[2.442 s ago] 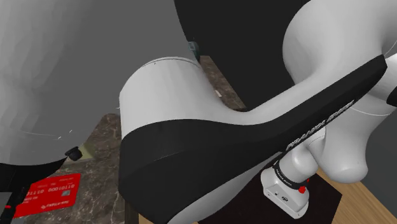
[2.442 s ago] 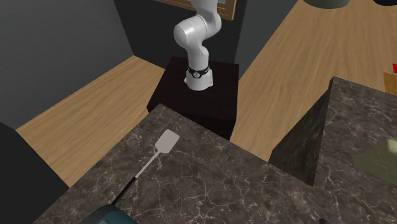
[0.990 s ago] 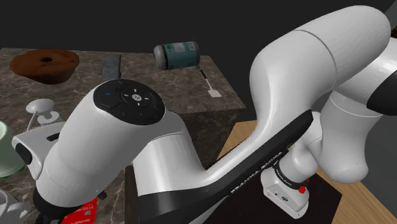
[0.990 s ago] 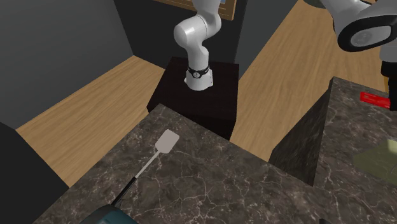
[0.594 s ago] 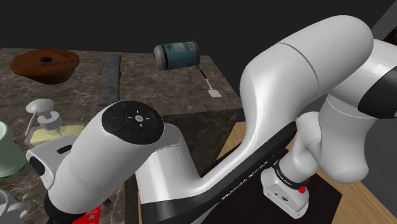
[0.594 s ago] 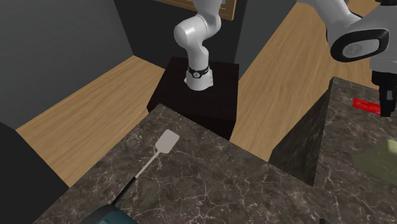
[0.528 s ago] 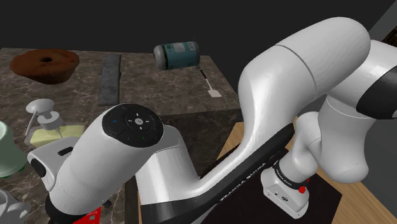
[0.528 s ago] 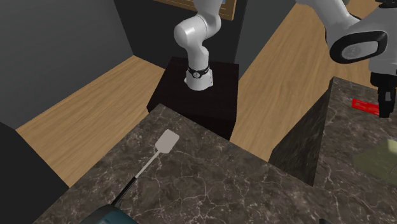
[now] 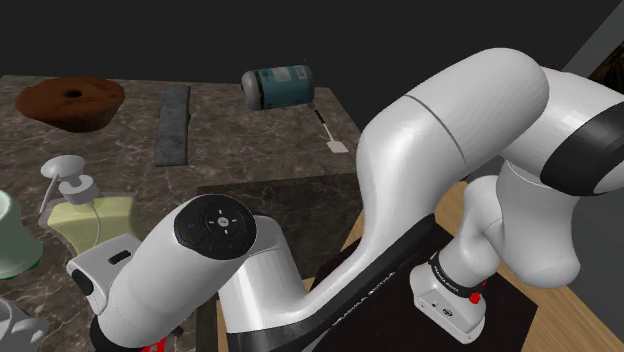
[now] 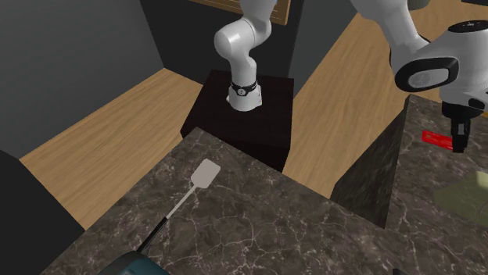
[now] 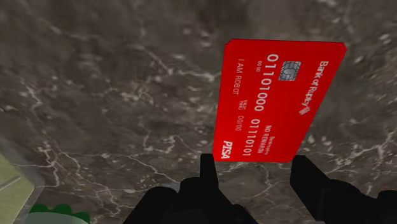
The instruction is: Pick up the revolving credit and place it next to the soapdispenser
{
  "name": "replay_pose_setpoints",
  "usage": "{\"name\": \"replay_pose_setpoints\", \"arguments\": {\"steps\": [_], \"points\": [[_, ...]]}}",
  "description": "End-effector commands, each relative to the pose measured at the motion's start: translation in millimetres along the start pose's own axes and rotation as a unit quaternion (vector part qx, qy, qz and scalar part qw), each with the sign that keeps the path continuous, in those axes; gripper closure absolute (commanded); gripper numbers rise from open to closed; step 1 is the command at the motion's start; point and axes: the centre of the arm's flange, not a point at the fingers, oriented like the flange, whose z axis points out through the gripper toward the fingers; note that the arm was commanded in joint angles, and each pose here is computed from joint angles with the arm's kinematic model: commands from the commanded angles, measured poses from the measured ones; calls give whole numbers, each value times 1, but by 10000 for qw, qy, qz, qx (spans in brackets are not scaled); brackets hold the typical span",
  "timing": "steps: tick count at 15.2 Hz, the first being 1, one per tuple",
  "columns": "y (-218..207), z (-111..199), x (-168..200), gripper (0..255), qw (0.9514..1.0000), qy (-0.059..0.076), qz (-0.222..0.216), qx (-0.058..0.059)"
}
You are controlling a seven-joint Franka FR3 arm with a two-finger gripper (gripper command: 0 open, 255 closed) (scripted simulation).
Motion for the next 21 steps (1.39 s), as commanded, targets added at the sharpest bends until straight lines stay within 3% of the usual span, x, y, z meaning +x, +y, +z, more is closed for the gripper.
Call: {"name": "replay_pose_setpoints", "arguments": {"steps": [1, 11, 12, 17, 21], "points": [[0, 9, -5, 255, 10000, 3, 0, 1], [0, 18, -11, 255, 10000, 3, 0, 1], [0, 18, -11, 0, 10000, 3, 0, 1], [0, 18, -11, 0, 10000, 3, 0, 1], [0, -32, -11, 0, 10000, 3, 0, 1]]}}
